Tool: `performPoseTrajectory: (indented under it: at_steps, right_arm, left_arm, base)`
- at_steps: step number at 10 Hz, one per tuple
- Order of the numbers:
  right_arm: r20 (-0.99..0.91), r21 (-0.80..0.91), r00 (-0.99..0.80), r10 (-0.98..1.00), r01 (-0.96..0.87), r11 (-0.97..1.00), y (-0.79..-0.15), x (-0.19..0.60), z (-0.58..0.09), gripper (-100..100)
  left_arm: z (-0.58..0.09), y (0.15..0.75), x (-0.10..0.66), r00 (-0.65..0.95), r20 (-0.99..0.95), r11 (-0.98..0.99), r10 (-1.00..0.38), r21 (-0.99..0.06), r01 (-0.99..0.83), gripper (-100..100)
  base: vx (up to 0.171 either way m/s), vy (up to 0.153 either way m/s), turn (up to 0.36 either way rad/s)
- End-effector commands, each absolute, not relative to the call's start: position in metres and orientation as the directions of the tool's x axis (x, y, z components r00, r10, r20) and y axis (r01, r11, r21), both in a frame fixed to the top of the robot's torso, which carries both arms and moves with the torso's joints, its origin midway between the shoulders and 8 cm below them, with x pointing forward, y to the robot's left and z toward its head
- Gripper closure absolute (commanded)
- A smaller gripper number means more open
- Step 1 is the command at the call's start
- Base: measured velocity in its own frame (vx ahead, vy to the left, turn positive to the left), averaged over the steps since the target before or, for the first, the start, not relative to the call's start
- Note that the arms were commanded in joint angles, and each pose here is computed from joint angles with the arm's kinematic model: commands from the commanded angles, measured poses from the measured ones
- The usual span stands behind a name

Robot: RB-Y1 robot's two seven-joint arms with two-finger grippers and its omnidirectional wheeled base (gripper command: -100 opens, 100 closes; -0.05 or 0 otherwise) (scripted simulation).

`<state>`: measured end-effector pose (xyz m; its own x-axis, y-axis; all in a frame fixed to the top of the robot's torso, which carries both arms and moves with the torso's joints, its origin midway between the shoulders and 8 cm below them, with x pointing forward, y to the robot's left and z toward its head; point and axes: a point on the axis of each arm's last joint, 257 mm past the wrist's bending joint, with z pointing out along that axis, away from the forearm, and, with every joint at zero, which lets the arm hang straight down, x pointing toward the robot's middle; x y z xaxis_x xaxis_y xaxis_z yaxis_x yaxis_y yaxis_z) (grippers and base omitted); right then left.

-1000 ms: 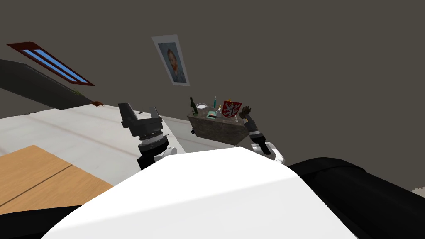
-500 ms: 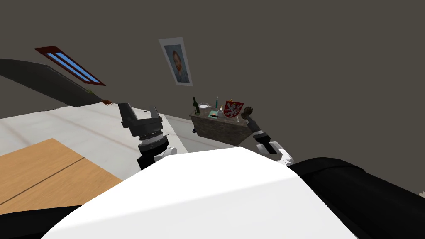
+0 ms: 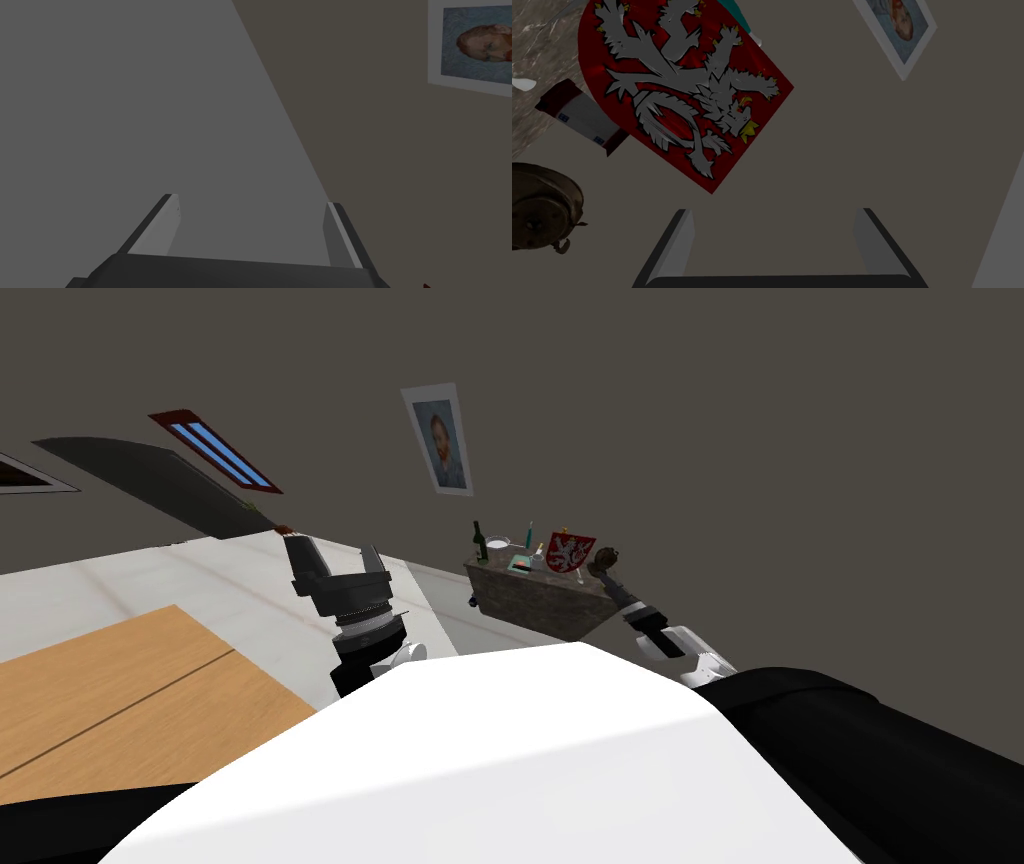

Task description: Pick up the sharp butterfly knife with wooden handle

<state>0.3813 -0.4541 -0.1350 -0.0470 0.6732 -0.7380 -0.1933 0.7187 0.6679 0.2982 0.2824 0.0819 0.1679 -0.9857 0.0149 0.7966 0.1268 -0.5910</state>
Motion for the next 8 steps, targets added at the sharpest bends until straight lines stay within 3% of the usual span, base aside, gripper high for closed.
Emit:
performPoseTrajectory:
  at_steps: [1,8]
  right_arm:
    - [-0.769,0.636,-0.068,0.635,-0.181,0.75,-0.459,0.382,-0.137,-100]
    - [-0.898,0.398,-0.238,0.369,-0.086,0.913,-0.521,0.365,-0.17,-100]
  left_arm:
    - [0.082,0.282,0.298,0.168,0.015,0.127,-0.986,-0.591,0.797,0]
    - [0.082,0.282,0.298,0.168,0.015,0.127,-0.986,-0.591,0.797,0]
  base:
    - [0.001,0.016,0.076]
    - [0.021,0.03,0.12]
